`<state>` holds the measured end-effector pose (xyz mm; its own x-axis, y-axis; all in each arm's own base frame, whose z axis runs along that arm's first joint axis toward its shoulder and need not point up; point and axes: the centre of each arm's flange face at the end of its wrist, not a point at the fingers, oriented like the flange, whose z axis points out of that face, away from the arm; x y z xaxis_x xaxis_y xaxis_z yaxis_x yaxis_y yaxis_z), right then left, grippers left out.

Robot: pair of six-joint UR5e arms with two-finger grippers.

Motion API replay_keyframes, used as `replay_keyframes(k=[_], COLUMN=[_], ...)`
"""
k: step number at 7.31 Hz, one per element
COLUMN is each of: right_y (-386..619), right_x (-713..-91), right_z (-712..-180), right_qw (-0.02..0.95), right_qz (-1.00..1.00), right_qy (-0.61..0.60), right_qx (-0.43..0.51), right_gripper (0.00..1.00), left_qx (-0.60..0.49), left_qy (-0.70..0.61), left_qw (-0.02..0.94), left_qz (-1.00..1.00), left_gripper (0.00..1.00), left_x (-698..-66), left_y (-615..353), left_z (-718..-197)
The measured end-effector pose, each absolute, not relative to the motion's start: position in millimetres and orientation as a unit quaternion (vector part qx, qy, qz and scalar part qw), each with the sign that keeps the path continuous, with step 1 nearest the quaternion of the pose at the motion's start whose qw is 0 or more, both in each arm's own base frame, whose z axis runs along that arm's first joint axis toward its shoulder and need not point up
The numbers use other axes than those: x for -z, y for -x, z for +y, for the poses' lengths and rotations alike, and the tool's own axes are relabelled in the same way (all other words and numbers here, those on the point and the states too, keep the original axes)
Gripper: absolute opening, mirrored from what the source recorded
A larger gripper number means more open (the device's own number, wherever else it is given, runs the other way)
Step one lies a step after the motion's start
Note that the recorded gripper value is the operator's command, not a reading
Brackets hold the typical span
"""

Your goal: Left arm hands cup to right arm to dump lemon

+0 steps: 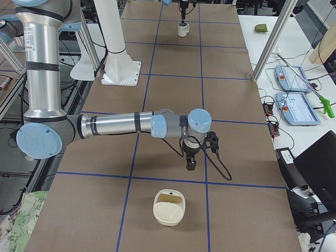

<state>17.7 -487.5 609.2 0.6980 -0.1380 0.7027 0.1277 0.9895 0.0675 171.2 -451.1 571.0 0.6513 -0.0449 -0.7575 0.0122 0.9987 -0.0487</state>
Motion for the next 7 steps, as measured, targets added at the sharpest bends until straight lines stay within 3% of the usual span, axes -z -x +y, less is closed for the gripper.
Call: replay_keyframes(k=[2, 3, 7], right_y=[-15, -12, 7], right_x=[-615, -619, -622], right_z=[-490, -490, -493], right_qw=[0.92, 0.919, 0.905], right_qz=[-0.383, -0.385, -0.413], right_qy=[-0.009, -0.017, -0.039], right_qx=[0.076, 0.082, 0.1], right_gripper=[1.0, 1.0, 1.0], left_qx=[0.008, 0.005, 0.016], left_qy=[0.028, 0.031, 0.029], left_qw=[0.91, 0.91, 0.903], left_qz=[0.414, 0.413, 0.429], left_gripper=[0.22, 0.0, 0.0], left_x=[-578, -579, -549], left_y=[-185, -189, -202], left_z=[-453, -453, -465])
